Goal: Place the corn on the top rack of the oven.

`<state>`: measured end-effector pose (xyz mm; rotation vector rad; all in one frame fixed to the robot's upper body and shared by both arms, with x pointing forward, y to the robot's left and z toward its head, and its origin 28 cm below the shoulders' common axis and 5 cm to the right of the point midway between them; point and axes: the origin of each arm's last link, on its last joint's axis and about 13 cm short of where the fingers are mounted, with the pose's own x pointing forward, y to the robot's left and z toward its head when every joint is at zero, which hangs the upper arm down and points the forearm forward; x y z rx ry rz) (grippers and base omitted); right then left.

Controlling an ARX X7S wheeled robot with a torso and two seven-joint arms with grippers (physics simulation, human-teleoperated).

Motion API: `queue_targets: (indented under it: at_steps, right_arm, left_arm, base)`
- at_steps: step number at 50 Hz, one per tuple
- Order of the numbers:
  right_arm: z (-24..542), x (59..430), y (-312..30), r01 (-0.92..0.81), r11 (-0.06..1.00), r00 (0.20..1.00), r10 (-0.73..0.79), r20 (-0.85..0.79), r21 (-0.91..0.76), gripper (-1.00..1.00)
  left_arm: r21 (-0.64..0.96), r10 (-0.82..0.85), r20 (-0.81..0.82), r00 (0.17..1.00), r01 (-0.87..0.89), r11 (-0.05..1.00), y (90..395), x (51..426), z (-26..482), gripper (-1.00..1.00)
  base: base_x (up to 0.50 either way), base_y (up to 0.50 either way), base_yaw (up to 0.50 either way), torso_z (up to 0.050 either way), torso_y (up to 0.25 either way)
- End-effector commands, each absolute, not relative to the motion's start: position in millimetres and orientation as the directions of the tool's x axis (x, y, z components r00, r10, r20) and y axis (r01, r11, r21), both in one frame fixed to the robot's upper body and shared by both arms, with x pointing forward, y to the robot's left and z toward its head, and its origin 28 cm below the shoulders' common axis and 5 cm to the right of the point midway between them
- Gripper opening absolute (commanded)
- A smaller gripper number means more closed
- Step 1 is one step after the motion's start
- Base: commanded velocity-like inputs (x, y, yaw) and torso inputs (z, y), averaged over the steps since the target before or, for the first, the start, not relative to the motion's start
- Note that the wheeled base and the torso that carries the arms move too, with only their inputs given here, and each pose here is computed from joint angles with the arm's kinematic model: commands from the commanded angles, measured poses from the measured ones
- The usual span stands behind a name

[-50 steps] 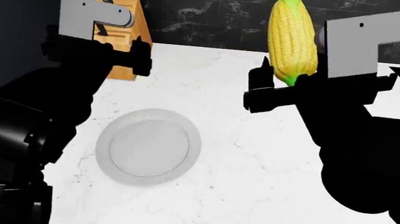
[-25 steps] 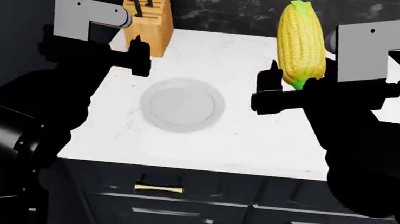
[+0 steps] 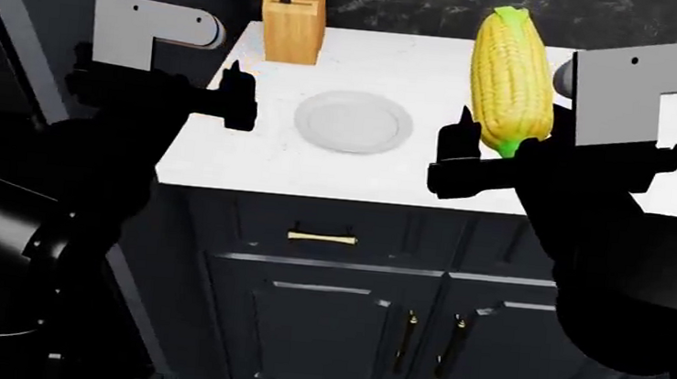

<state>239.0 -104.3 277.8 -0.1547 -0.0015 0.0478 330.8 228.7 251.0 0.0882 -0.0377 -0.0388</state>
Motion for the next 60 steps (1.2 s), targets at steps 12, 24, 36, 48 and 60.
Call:
queue_targets:
  at_steps: [12,24,36,48,60]
  right_arm:
    - [276.4,238.9,-106.6,-0.036,0.988,0.999,0.038,0.013,-0.152,-1.0]
    - [275.9,240.8,-103.9,-0.049,0.987,0.999,0.051,0.015,-0.153,-1.0]
    - [274.1,242.0,-102.8,-0.05,0.983,0.999,0.05,-0.002,-0.176,-1.0]
    - [272.9,240.0,-104.3,-0.049,0.984,0.999,0.049,-0.003,-0.17,-1.0]
    - [272.2,237.7,-104.8,-0.049,0.984,0.999,0.049,-0.005,-0.171,-1.0]
  left_arm:
    - [0.088,-0.038,0.034,0.999,0.035,0.996,228.7,330.8,249.8,1.0]
    - [0.084,-0.033,0.034,0.999,0.03,0.996,230.1,330.4,248.8,1.0]
    - [0.081,-0.028,0.036,0.999,0.025,0.996,232.5,329.8,248.9,1.0]
    - [0.081,-0.029,0.034,0.999,0.026,0.996,232.1,330.7,247.7,1.0]
    - [0.082,-0.032,0.035,0.999,0.029,0.996,230.8,330.3,248.7,1.0]
  base:
    - [-0.5,0.18,0.0,0.0,0.0]
    - [-0.17,0.04,0.0,0.0,0.0]
    - [-0.06,0.12,0.0,0.0,0.0]
    - [-0.23,0.5,0.0,0.0,0.0]
    - [-0.25,0.5,0.0,0.0,0.0]
